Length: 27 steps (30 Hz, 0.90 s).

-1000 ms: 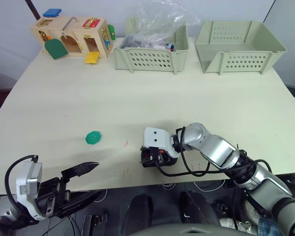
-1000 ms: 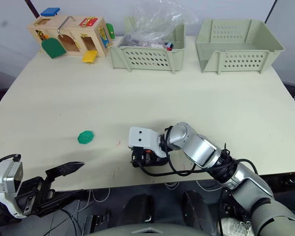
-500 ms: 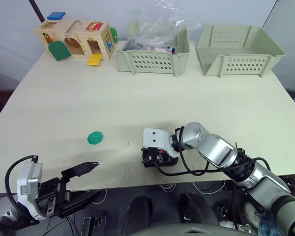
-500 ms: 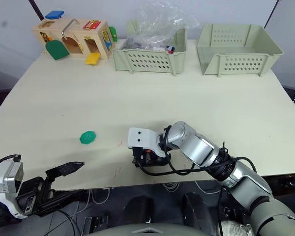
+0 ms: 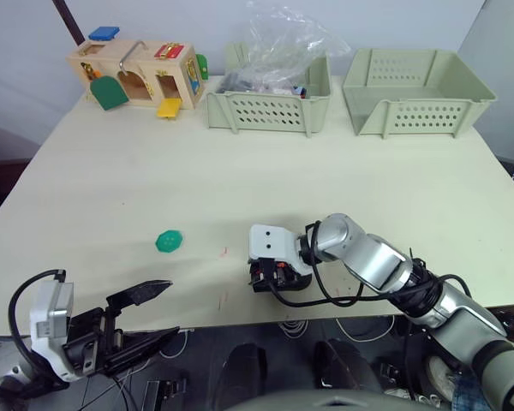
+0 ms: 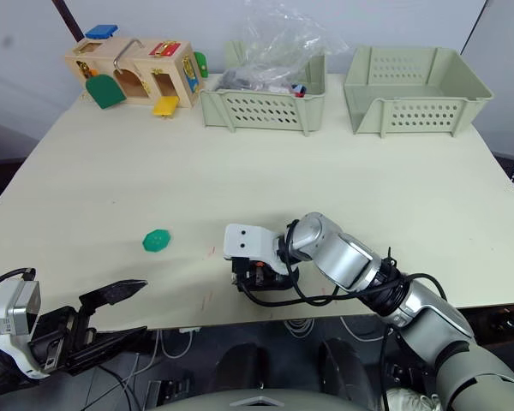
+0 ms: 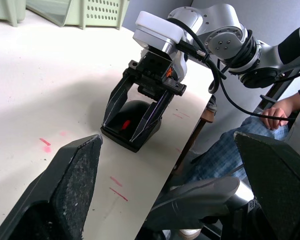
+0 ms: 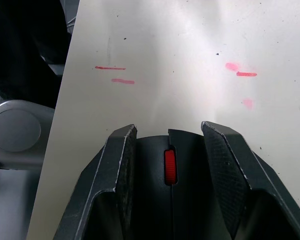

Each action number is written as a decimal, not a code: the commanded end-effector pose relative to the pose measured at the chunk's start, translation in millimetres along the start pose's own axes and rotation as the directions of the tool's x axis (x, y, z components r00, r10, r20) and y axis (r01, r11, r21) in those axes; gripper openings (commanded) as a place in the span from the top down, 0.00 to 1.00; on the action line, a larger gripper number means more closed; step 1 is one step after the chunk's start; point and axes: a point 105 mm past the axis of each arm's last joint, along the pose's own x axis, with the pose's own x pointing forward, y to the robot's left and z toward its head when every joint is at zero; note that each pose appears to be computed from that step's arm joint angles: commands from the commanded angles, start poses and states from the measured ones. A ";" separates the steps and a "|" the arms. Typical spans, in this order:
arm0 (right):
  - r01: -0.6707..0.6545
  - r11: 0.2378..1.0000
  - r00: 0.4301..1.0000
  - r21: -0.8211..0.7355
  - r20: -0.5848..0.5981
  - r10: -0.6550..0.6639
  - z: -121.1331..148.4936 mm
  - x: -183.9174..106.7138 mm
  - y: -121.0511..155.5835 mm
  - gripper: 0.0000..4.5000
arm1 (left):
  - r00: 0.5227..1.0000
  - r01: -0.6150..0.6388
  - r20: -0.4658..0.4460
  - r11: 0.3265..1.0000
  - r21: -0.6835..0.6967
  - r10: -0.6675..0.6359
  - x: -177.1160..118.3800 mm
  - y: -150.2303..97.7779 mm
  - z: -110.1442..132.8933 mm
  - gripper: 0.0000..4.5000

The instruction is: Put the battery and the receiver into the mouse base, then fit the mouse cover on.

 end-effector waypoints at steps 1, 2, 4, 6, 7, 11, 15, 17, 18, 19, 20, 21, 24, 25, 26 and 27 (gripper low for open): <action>-0.052 0.973 0.976 0.226 -0.194 0.097 -70.3 9.9 20.1 0.53 | 1.000 0.000 0.002 0.999 0.039 0.000 -1.3 -1.4 4.6 0.00; -0.051 0.972 0.977 0.229 -0.191 0.097 -69.9 10.2 19.8 0.53 | 1.000 -0.001 0.001 0.999 0.040 0.001 -1.6 -1.4 4.6 0.00; -0.037 0.971 0.978 0.238 -0.190 0.084 -68.8 11.1 16.2 0.53 | 1.000 -0.001 0.000 0.999 0.041 0.001 -2.5 -1.3 4.4 0.00; -0.014 0.972 0.977 0.234 -0.202 0.063 -70.5 11.5 11.2 0.53 | 1.000 -0.002 -0.001 0.999 0.042 0.002 -3.1 -0.9 4.2 0.00; -0.011 0.972 0.977 0.236 -0.203 0.061 -71.0 11.4 10.0 0.53 | 1.000 -0.002 -0.001 0.999 0.043 0.002 -3.0 -0.7 4.2 0.00; -0.011 0.974 0.973 0.226 -0.221 0.062 -76.4 10.6 11.3 0.53 | 1.000 0.000 0.001 0.999 0.045 0.000 -2.5 -0.3 4.2 0.00; -0.031 0.970 0.971 0.243 -0.223 0.087 -80.2 11.2 18.2 0.53 | 1.000 -0.001 0.003 0.999 0.046 0.000 -1.6 -0.1 4.9 0.00; -0.043 0.969 0.972 0.245 -0.212 0.097 -77.9 10.7 20.2 0.53 | 1.000 -0.001 0.003 0.999 0.045 0.001 -1.5 -0.6 5.0 0.00; -0.043 0.968 0.973 0.246 -0.209 0.097 -77.3 10.8 20.4 0.53 | 1.000 -0.001 0.003 0.999 0.045 0.001 -1.5 -0.9 5.0 0.00; -0.044 0.968 0.974 0.247 -0.207 0.097 -76.9 10.9 20.5 0.53 | 1.000 -0.001 0.003 0.999 0.045 0.001 -1.5 -1.2 5.0 0.00; -0.039 0.970 0.977 0.240 -0.194 0.087 -74.9 11.7 18.9 0.53 | 1.000 -0.001 0.003 0.999 0.045 0.001 -1.5 -1.4 5.0 0.00; -0.029 0.971 0.985 0.239 -0.156 0.068 -68.0 13.0 15.3 0.53 | 1.000 -0.002 0.004 0.999 0.046 0.001 -1.5 -1.4 5.1 0.00; 0.011 0.982 0.999 0.187 -0.041 -0.003 -44.9 11.8 2.0 0.53 | 1.000 -0.003 0.006 0.999 0.048 0.003 -1.5 -0.9 5.4 0.00; 0.028 0.989 0.999 0.142 0.015 -0.031 -33.6 8.8 -2.9 0.53 | 1.000 -0.003 0.007 0.999 0.048 0.003 -1.5 -0.6 5.4 0.00; 0.052 0.991 0.996 0.125 0.064 -0.060 -23.6 3.9 -7.9 0.53 | 1.000 -0.004 0.008 0.999 0.048 0.003 -1.4 -0.5 5.6 0.00; 0.078 0.991 0.990 0.106 0.108 -0.089 -14.8 -1.6 -12.9 0.53 | 1.000 -0.004 0.010 0.999 0.049 0.004 -1.2 -0.1 5.7 0.00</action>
